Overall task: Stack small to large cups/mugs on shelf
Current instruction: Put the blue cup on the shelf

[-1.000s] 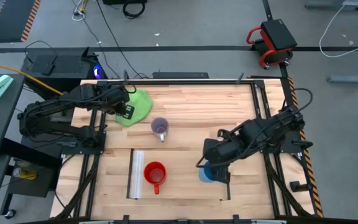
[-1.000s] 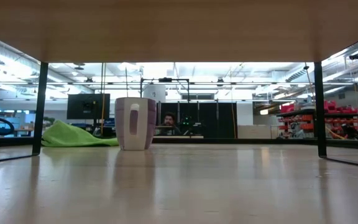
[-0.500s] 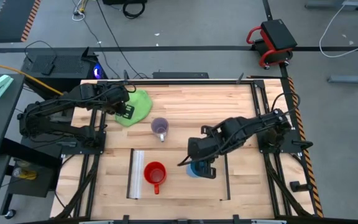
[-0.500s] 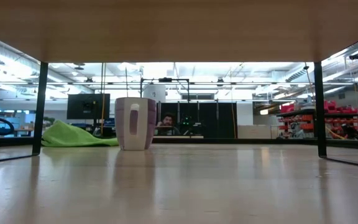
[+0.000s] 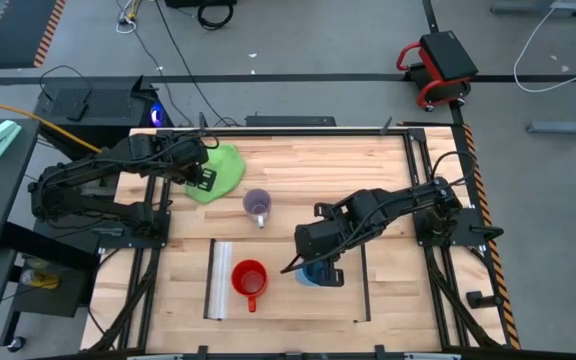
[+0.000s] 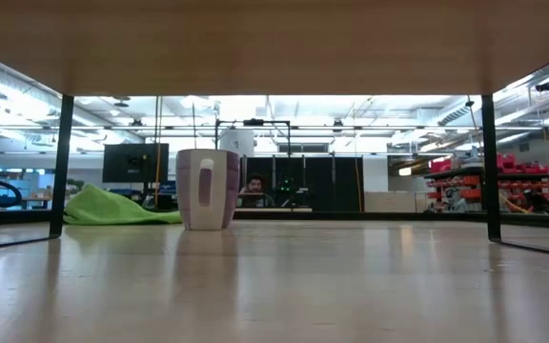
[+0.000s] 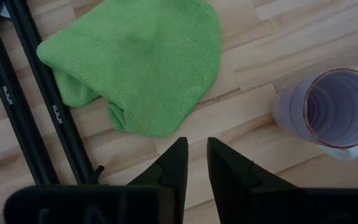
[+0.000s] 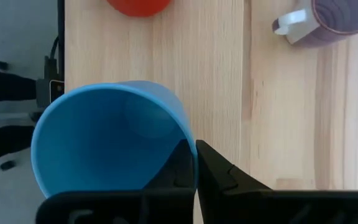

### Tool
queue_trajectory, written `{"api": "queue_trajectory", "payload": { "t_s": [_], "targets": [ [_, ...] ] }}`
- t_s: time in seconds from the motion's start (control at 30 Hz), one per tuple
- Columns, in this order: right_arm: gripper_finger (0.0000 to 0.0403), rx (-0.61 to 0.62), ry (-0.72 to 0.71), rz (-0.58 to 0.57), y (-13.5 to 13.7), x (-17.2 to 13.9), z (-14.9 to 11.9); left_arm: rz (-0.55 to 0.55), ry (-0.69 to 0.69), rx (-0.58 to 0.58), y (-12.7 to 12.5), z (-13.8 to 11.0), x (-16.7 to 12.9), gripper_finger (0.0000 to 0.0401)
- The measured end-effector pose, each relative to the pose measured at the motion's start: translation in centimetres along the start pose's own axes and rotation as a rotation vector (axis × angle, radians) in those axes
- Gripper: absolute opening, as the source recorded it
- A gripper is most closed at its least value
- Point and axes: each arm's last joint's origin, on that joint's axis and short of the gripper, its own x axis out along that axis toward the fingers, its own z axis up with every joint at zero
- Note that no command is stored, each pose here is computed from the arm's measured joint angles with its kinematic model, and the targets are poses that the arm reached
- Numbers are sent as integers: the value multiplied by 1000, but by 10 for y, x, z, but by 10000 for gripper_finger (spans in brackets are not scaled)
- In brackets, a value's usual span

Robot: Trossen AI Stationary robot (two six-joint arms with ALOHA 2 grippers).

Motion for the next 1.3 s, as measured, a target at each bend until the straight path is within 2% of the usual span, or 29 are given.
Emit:
{"api": "queue_trajectory", "payload": {
  "t_s": [0.43,0.67,1.3],
  "targets": [
    [3,-36,21,20,5,5,0,0,0,0,0,0,0,73],
    [3,-63,49,10,8,18,3,0,0,0,0,0,0,70],
    [9,-81,50,9,7,19,4,0,0,0,0,0,0,70]
  ]
}}
